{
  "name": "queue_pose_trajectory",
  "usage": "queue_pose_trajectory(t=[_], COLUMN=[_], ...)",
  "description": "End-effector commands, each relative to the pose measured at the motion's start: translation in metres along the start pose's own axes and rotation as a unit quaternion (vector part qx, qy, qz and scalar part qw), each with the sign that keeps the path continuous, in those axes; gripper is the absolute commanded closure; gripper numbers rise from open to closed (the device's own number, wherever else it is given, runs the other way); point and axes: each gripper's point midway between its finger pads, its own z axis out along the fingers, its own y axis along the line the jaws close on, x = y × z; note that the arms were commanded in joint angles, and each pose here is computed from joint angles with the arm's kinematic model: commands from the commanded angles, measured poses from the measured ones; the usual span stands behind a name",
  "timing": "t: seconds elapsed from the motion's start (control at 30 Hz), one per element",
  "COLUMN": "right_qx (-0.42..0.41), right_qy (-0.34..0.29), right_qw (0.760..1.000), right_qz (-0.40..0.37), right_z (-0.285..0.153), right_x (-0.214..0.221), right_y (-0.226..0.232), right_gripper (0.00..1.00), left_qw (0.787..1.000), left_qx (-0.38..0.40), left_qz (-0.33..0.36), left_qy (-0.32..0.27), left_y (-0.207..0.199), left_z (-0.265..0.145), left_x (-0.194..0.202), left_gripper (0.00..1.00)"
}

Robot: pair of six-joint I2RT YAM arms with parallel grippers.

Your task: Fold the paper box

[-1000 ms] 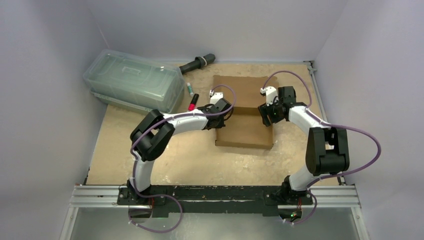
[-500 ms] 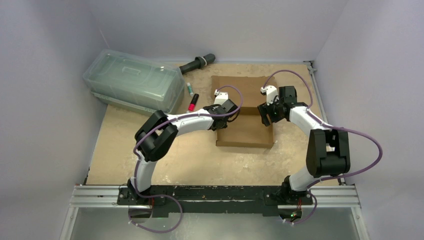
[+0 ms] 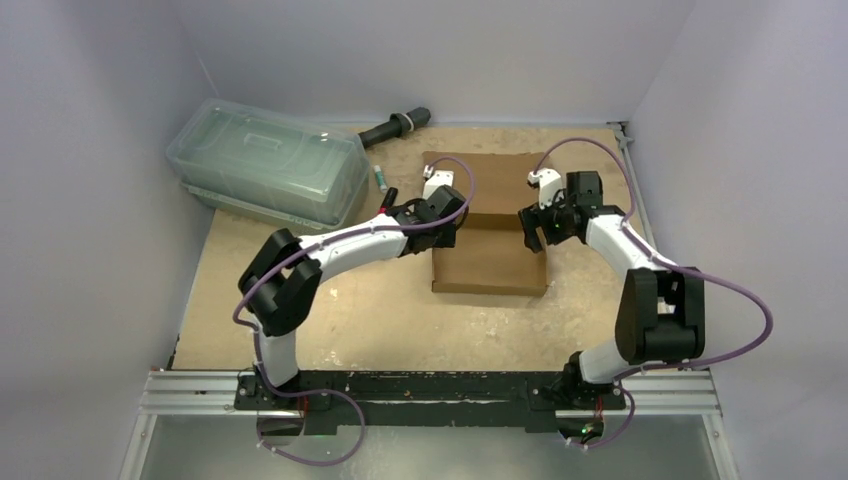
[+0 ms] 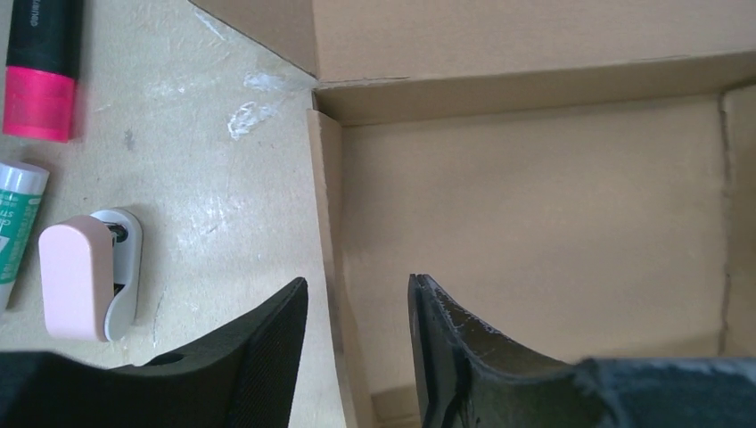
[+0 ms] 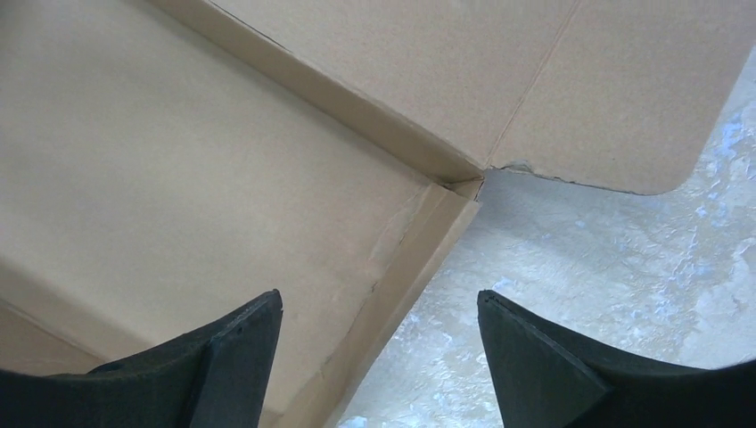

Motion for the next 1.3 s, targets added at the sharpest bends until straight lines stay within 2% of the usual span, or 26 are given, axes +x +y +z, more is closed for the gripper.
queue_pose_trajectory(t=[0.0,0.23,0.43,0.53,0.7,0.97,1.07,1.17,1.23,1.27], right_qx=[-0.015,-0.041,-0.094,-0.084,-0.033,-0.062,-0.069,-0.076,-0.076,-0.080], right_qy=[-0.053,-0.107,-0.165,-0.178,-0.192,-0.159,-0.163,-0.169,-0.174,-0.175], right_qw=[0.998,0.992,0.972,0.961,0.950,0.946,0.943,0.938,0.934,0.931], right_qz=[0.009,0.047,0.139,0.193,0.246,0.276,0.283,0.294,0.303,0.309], right_z=[-0.025,-0.043,-0.029,-0.018,-0.008,0.034,0.041,0.047,0.050,0.052], right_x=[-0.026,-0.048,-0.102,-0.118,-0.128,-0.117,-0.119,-0.124,-0.125,-0.124], right_y=[-0.008,-0.031,-0.050,-0.066,-0.094,-0.097,-0.099,-0.100,-0.103,-0.103], right_gripper=[0.15,0.08,0.07,0.07,0.09,0.15,0.24,0.38,0.49,0.58], left_qw=[0.997,0.971,0.961,0.961,0.960,0.954,0.955,0.957,0.958,0.959], left_qx=[0.074,0.224,0.253,0.251,0.252,0.261,0.256,0.250,0.244,0.243], left_qz=[-0.004,-0.059,-0.082,-0.091,-0.096,-0.109,-0.112,-0.114,-0.114,-0.114], left_qy=[-0.017,-0.054,-0.073,-0.073,-0.079,-0.097,-0.095,-0.094,-0.094,-0.094], left_y=[-0.006,-0.003,0.004,0.010,0.013,0.018,0.023,0.027,0.030,0.031], left_z=[-0.021,-0.045,-0.045,-0.043,-0.044,-0.057,-0.059,-0.060,-0.059,-0.059], left_x=[-0.019,-0.056,-0.077,-0.078,-0.078,-0.076,-0.069,-0.063,-0.061,-0.061], left_gripper=[0.54,0.46,0.45,0.45,0.45,0.45,0.45,0.45,0.45,0.45])
